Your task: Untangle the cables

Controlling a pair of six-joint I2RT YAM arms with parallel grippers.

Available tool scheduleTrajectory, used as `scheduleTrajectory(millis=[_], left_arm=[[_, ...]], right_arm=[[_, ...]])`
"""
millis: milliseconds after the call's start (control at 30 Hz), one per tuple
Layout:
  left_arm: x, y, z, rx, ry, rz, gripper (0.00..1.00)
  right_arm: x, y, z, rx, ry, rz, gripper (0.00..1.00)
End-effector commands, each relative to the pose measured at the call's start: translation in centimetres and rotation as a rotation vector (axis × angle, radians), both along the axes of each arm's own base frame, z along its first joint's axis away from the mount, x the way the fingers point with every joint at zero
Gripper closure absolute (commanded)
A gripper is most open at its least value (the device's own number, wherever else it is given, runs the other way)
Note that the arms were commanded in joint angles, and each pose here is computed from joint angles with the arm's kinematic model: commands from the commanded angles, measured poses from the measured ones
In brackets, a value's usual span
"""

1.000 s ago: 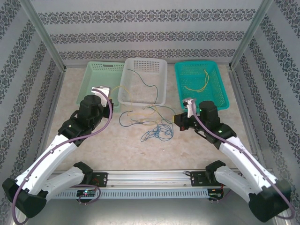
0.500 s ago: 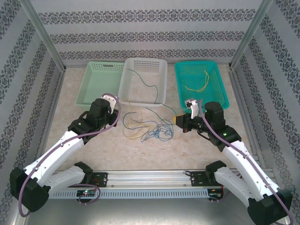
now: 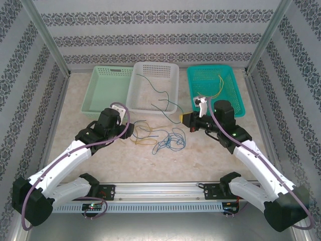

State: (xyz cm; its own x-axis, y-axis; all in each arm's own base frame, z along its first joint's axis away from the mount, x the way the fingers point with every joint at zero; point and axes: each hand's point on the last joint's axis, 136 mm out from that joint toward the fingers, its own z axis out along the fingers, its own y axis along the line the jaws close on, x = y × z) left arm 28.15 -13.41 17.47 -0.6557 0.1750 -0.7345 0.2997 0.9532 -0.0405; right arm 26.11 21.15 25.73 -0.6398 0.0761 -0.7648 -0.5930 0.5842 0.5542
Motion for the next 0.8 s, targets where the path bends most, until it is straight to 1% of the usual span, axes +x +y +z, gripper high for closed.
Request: scheduleTrajectory(millis=[0,67,167,233,300,367,433,500,667,700,767], left_arm=[[0.4,-2.2,3.6,0.017,-0.111,-0.110,0.29],[0.2,-4.7,5.0,0.025,-0.176,-0.225,0.29],[-0.2,-8.6,6.4,0.048,-0.266,-0.389,0.30],[-0.4,-10.7,7.1,0.087,-0.326,-0.466,0.31],[-0.4,-12.1,7.6,0.131,-0.374,-0.513,0.31],[-0.8,-13.5,7.9,0.146,-0.413,-0.575,0.32],[-0.9,-14.6,8.2,0.139,-0.447,-0.612,0.32],[-0.7,-15.2,8.6,0.136,-0.489,-0.620,0.33],[-1.2,-16.3,10.2,0.126,-0.635,-0.667,0.34],[-1.3,-16.5,10.2,0.134,-0.646,-0.686,0.34],[-1.5,-17.2,9.4,0.161,-0.627,-0.739,0.35]], right_arm=[[1.6,0.7,2.3,0.053,0.001,-0.027,1.00],[2.4,1.0,2.1,0.061,0.066,-0.040,1.00],[3.0,2.2,2.5,0.087,0.134,0.002,1.00],[3.2,2.7,2.6,0.099,0.168,0.020,1.00],[3.5,2.8,2.4,0.103,0.205,0.015,1.00],[3.7,3.0,2.1,0.111,0.240,0.023,1.00],[3.7,3.6,2.0,0.133,0.276,0.048,1.00],[3.6,4.1,2.0,0.155,0.301,0.069,1.00],[3.3,4.7,2.0,0.164,0.349,0.100,1.00],[3.3,4.8,2.1,0.172,0.359,0.108,1.00],[3.1,5.0,2.4,0.193,0.371,0.123,1.00]])
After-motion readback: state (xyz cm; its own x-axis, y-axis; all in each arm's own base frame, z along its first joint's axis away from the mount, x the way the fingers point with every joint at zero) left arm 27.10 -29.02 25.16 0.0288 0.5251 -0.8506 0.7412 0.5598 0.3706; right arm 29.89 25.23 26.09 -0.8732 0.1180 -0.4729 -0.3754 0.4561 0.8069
